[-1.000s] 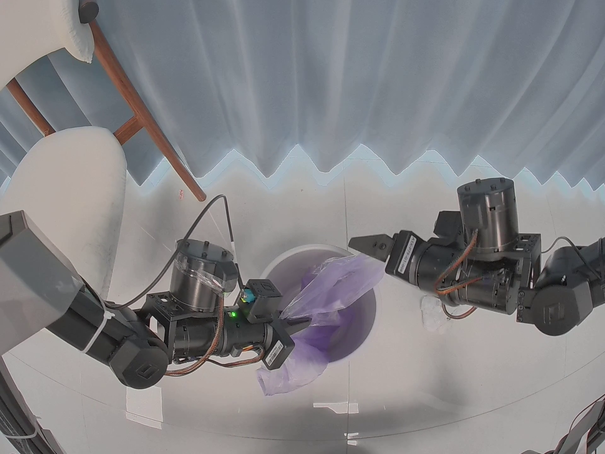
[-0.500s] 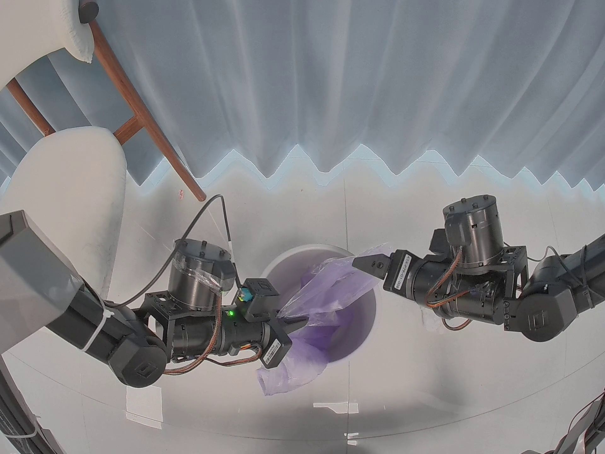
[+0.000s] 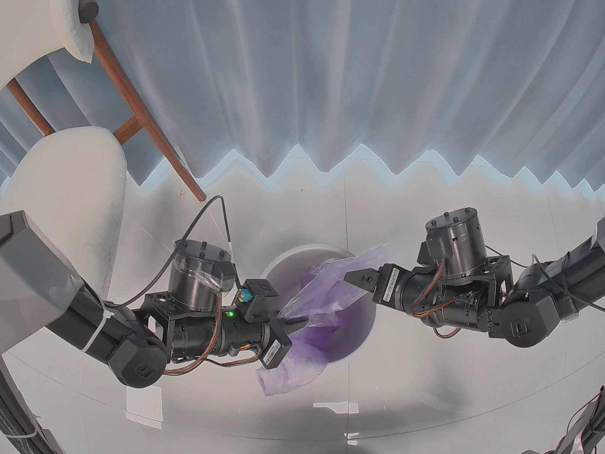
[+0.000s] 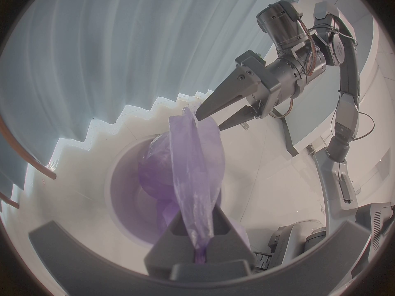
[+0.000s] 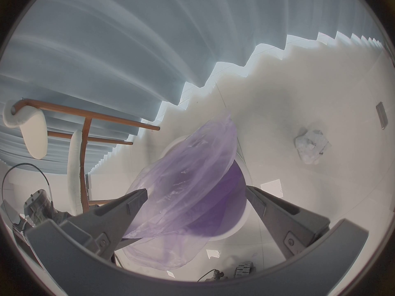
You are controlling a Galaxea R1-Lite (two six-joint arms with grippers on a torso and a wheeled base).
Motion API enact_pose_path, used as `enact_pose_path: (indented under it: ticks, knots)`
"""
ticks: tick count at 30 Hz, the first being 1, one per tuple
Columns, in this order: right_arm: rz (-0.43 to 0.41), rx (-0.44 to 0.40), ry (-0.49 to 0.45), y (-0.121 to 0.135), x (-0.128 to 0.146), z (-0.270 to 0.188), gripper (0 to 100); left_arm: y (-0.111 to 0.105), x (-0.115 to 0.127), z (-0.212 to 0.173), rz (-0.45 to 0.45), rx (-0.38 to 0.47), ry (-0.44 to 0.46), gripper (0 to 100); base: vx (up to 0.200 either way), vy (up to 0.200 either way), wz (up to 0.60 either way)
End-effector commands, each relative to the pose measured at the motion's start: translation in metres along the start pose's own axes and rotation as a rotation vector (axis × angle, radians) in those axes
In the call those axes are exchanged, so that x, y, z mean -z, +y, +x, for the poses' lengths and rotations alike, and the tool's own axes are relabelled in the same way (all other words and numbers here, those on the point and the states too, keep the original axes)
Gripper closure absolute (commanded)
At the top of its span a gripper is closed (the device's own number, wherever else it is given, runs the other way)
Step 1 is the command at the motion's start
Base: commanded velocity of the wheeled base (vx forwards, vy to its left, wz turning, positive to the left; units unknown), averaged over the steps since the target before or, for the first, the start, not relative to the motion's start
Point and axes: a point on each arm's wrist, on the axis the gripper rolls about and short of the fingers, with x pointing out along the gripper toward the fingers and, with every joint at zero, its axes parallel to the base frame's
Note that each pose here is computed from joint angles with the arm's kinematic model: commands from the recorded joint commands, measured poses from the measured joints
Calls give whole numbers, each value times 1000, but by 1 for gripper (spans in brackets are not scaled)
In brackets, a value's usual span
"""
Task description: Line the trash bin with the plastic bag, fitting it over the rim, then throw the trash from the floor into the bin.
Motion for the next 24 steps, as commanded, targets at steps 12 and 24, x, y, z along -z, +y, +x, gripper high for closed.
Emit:
enact_pose_path:
  ticks: [12,24]
  knots:
    - [-17,24,59,-1,19,17,100,0,1,0,-4,3,3,100,0,0,0]
    - [-21,-17,-1,11,4,14,100,-2,6,-4,-15,5,21,100,0,0,0]
